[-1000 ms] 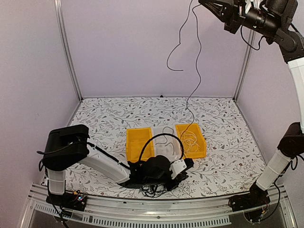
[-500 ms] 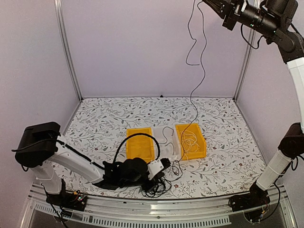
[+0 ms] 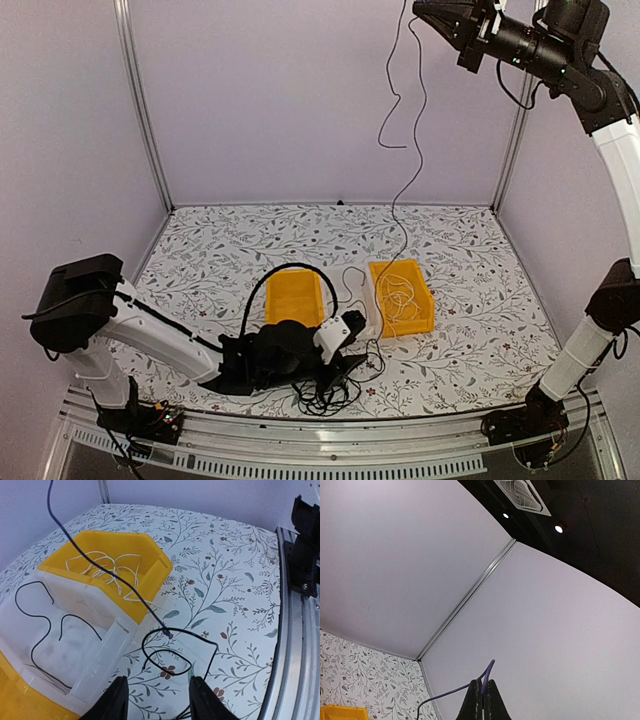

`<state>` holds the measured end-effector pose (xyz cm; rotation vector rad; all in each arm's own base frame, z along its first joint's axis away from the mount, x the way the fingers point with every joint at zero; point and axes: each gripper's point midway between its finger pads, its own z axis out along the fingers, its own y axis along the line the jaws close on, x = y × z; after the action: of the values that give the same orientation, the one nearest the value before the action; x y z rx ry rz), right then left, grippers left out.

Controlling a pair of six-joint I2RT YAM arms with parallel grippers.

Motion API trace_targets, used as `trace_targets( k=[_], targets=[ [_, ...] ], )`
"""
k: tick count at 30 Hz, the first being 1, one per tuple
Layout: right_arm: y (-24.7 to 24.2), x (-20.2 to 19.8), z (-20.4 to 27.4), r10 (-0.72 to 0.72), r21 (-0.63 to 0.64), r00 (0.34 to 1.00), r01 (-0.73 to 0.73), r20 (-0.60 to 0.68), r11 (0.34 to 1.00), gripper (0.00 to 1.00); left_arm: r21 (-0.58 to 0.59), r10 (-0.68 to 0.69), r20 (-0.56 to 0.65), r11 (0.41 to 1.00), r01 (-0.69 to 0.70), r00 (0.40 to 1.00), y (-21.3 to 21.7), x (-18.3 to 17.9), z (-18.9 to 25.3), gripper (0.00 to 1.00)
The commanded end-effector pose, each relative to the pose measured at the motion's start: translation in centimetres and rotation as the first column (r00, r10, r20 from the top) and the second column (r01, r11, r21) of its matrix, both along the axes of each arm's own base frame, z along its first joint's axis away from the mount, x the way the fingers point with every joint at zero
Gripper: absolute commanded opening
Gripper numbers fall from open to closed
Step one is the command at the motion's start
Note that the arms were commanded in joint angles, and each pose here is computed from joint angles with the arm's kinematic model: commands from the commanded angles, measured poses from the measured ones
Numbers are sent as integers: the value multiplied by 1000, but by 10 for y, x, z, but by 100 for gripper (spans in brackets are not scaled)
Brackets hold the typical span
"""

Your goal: Untangle the cables

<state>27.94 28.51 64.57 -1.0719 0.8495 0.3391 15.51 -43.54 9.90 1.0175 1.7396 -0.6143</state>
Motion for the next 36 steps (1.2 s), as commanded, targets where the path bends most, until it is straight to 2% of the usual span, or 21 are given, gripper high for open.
trace_targets(
  k=[1, 9, 13, 18, 20, 21, 23, 29, 36],
  targets=[
    [-4, -4, 4, 2, 19, 1000, -2, 2, 1000, 0, -91, -130, -37, 988, 126, 991, -30, -22, 16, 45],
    [-1, -3, 1, 20, 14, 1000, -20, -12, 1000, 0, -59, -213, -133, 977, 207, 968, -60, -34, -6, 46],
    [1, -3, -1, 34, 13, 999, -33, -23, 999, 0, -18, -168, -144, 986, 167, 975, -71, -21, -18, 45],
    [3, -2, -3, 39, 11, 999, -39, -30, 999, 0, -34, -63, -160, 998, 58, 985, -73, 6, -21, 35],
    [3, -2, -4, 40, 11, 999, -40, -31, 999, 0, -65, -65, -161, 996, 55, 985, -74, 10, -16, 26],
    [3, -2, -4, 40, 10, 999, -39, -32, 999, 0, -73, -60, -157, 996, 49, 986, -72, 12, -16, 17],
    [3, -1, -4, 37, 11, 999, -36, -33, 999, 0, -84, -53, -151, 996, 41, 987, -67, 14, -14, 0],
    [1, 2, 2, 11, 23, 1000, -11, -7, 1000, 0, -59, 1, -196, 998, -13, 981, -31, 9, -20, 0],
    [-2, 13, 11, -41, 52, 999, 40, 20, 998, 0, -48, 217, -288, 970, -240, 933, 35, 21, -24, 0]
  ],
)
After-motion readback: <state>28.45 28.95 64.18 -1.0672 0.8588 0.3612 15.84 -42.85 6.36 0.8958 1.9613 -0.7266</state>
